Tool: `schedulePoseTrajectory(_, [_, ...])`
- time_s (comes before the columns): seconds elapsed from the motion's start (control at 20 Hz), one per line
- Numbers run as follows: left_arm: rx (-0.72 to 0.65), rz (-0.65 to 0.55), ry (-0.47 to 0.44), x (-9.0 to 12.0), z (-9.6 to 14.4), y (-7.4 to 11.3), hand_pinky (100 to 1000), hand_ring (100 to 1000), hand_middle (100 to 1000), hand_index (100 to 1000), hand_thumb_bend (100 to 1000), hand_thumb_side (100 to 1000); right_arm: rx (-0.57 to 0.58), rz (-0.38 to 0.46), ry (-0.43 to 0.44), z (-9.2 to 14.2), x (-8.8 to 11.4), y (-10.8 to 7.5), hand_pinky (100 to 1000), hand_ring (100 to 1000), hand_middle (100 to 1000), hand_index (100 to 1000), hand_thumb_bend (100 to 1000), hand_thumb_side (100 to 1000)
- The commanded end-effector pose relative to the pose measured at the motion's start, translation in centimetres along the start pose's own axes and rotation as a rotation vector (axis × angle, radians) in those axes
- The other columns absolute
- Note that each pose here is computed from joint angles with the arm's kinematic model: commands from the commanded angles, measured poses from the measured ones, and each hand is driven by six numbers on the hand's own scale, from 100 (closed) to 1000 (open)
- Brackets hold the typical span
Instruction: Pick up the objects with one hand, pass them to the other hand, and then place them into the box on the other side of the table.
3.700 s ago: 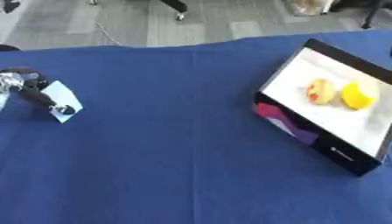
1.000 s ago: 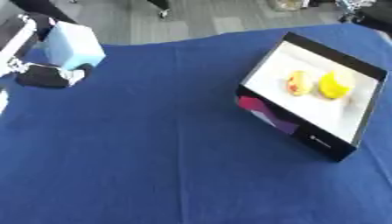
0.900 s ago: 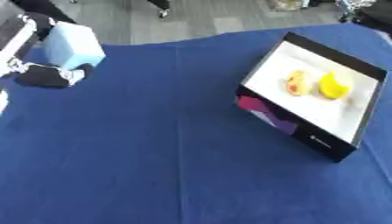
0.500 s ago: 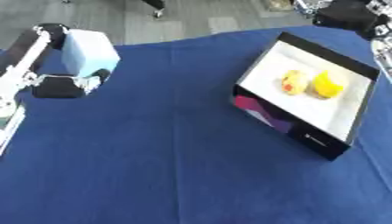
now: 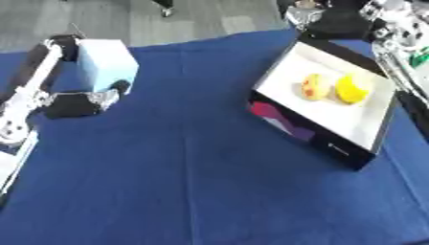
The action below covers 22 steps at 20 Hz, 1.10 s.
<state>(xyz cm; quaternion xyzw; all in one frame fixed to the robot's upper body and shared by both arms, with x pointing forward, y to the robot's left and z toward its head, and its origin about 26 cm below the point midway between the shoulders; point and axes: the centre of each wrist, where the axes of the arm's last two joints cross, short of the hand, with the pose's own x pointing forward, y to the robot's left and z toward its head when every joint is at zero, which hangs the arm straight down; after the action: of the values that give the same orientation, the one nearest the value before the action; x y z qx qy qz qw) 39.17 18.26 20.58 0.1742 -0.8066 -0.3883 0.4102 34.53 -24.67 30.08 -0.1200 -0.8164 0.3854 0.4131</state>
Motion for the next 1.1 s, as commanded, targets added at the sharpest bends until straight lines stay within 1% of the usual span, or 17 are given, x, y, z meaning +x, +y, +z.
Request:
schedulePoseTrajectory(0.05, [0.008, -0.018, -0.053, 0.9, -0.3, 0.2, 782, 657, 625, 555, 100, 251, 0.030, 0.047, -0.032, -0.4, 1.1, -0.2, 888, 840, 929, 906, 100, 273])
schedulePoseTrajectory(0.5, [0.007, 0.016, -0.101, 1.6, -0.7, -1.4, 779, 654, 623, 553, 100, 276, 0.114, 0.059, -0.071, -1.1, 2.0, 1.3, 888, 841, 930, 908, 100, 254])
schedulePoseTrajectory(0.65, [0.009, -0.002, -0.124, 2.0, -0.9, -1.8, 778, 655, 623, 553, 100, 233, 0.156, 0.062, -0.083, -1.2, 2.4, 1.7, 888, 841, 933, 911, 100, 259])
schedulePoseTrajectory(0.7, [0.009, -0.015, -0.134, 2.1, -0.9, -1.8, 778, 655, 623, 553, 100, 222, 0.172, 0.062, -0.086, -1.2, 2.5, 1.9, 888, 842, 933, 912, 100, 250])
schedulePoseTrajectory(0.85, [0.006, -0.042, -0.152, 2.3, -1.0, -2.2, 777, 655, 622, 552, 100, 208, 0.213, 0.068, -0.094, -1.3, 2.8, 2.2, 889, 843, 935, 914, 100, 181])
schedulePoseTrajectory(0.9, [0.005, -0.049, -0.156, 2.3, -1.0, -2.3, 777, 655, 622, 552, 100, 208, 0.224, 0.069, -0.096, -1.3, 2.9, 2.3, 889, 843, 935, 914, 100, 181])
schedulePoseTrajectory(1.1, [-0.005, -0.060, -0.163, 2.3, -1.2, -2.8, 776, 655, 621, 551, 100, 205, 0.260, 0.080, -0.114, -1.4, 3.3, 2.6, 890, 846, 937, 918, 100, 127])
